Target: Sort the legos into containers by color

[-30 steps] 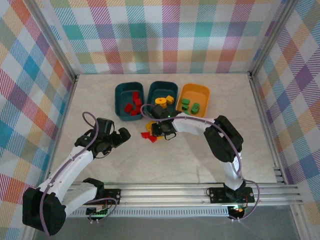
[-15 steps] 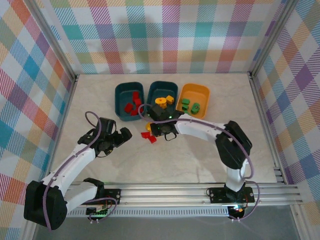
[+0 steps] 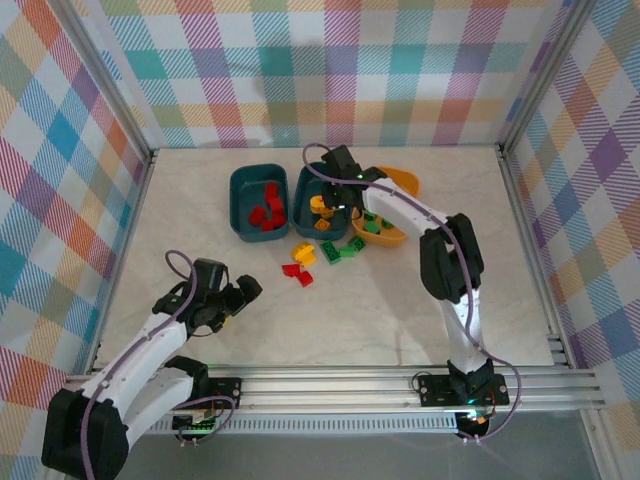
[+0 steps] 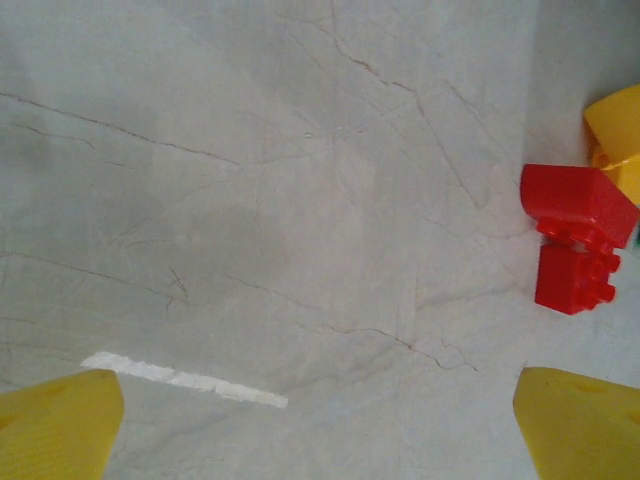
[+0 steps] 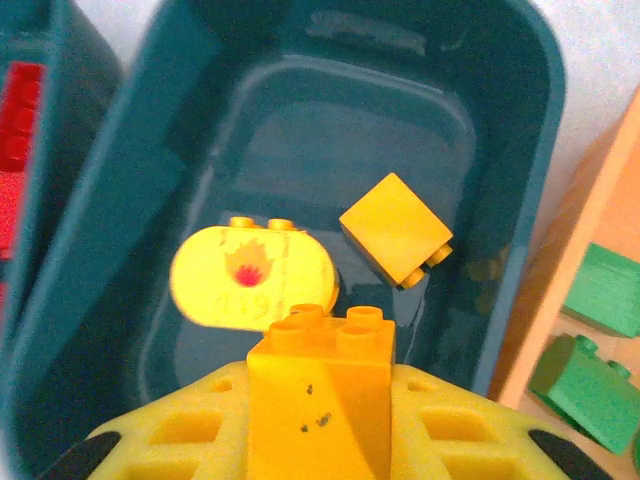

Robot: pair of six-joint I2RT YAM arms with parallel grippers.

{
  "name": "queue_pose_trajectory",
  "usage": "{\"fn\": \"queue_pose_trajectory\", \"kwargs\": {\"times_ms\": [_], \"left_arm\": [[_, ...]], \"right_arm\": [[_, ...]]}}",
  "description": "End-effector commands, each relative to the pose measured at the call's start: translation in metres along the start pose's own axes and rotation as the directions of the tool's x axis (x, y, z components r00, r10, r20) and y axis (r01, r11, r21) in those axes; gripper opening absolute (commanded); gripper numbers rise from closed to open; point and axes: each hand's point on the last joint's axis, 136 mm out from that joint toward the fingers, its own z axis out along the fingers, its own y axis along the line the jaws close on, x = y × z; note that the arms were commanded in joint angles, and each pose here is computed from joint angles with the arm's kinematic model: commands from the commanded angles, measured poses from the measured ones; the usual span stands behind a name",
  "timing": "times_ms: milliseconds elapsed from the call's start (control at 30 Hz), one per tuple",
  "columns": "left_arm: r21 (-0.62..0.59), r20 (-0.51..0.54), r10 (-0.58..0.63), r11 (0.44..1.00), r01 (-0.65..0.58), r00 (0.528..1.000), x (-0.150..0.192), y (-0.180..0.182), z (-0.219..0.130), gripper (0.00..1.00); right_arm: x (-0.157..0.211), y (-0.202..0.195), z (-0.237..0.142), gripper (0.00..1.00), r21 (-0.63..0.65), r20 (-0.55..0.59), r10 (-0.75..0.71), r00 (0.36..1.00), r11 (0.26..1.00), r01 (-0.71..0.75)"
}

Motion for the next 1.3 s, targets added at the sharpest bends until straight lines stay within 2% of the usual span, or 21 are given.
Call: {"fn": "queue_pose_trajectory", "kwargs": {"times_ms": [0,67,133,267,333,400,500,600,733,933,1100,1267], "left_arm": [[-0.024,0.013,-0.016,1.0,0.016,1.0,0.003,0.01,-0.004,1.0],[-0.019,0.024,-0.013,1.0,0.013,1.0,0.001,0.008,-0.006,1.0],[-0.018,0.033,0.002,1.0,-0.001,0.999,-0.003,0.004,-0.009,1.0],[-0.041,0.053,0.029,0.999,-0.027,0.998,-0.013,-0.001,-0.013,1.0],[-0.065,0.069,0.033,0.997,-0.029,0.997,-0.018,0.0,-0.014,1.0],[-0.131,0.105,0.001,0.991,0.012,0.994,-0.026,0.011,-0.016,1.0],[-0.23,0.203,-0.084,0.964,0.131,0.976,-0.037,0.036,-0.023,1.0],[-0.237,0.261,-0.148,0.948,0.212,0.954,-0.04,0.049,-0.027,1.0],[-0.228,0.291,-0.196,0.936,0.266,0.937,-0.038,0.06,-0.026,1.0],[-0.231,0.253,-0.209,0.935,0.269,0.945,-0.025,0.069,-0.018,1.0],[-0.226,0.241,-0.211,0.937,0.266,0.947,-0.021,0.072,-0.015,1.0],[-0.199,0.25,-0.213,0.943,0.266,0.944,-0.023,0.068,-0.013,1.0]], "right_arm": [[-0.003,0.008,0.001,0.33,-0.016,-0.044,-0.038,0.998,0.999,0.037],[-0.006,0.008,-0.001,0.53,-0.005,-0.047,-0.039,0.998,0.999,0.039],[-0.014,0.008,-0.014,0.58,-0.006,-0.018,-0.043,0.999,0.999,0.043],[-0.024,0.02,-0.057,0.6,-0.022,0.075,-0.064,0.995,0.998,0.066],[-0.013,0.036,-0.075,0.6,-0.048,0.098,-0.087,0.991,0.995,0.092],[0.013,0.065,-0.083,0.59,-0.098,0.09,-0.133,0.987,0.985,0.142],[0.072,0.111,-0.075,0.59,-0.168,0.016,-0.261,0.965,0.951,0.26],[0.115,0.142,-0.063,0.59,-0.197,-0.01,-0.421,0.907,0.89,0.411],[0.136,0.154,-0.048,0.61,-0.195,-0.037,-0.494,0.869,0.856,0.478],[0.154,0.145,-0.022,0.66,-0.145,-0.146,-0.462,0.875,0.885,0.443],[0.166,0.128,-0.018,0.74,-0.023,-0.219,-0.262,0.94,0.964,0.264],[0.177,0.144,-0.017,0.71,-0.076,-0.229,-0.121,0.966,0.991,0.107]]}}
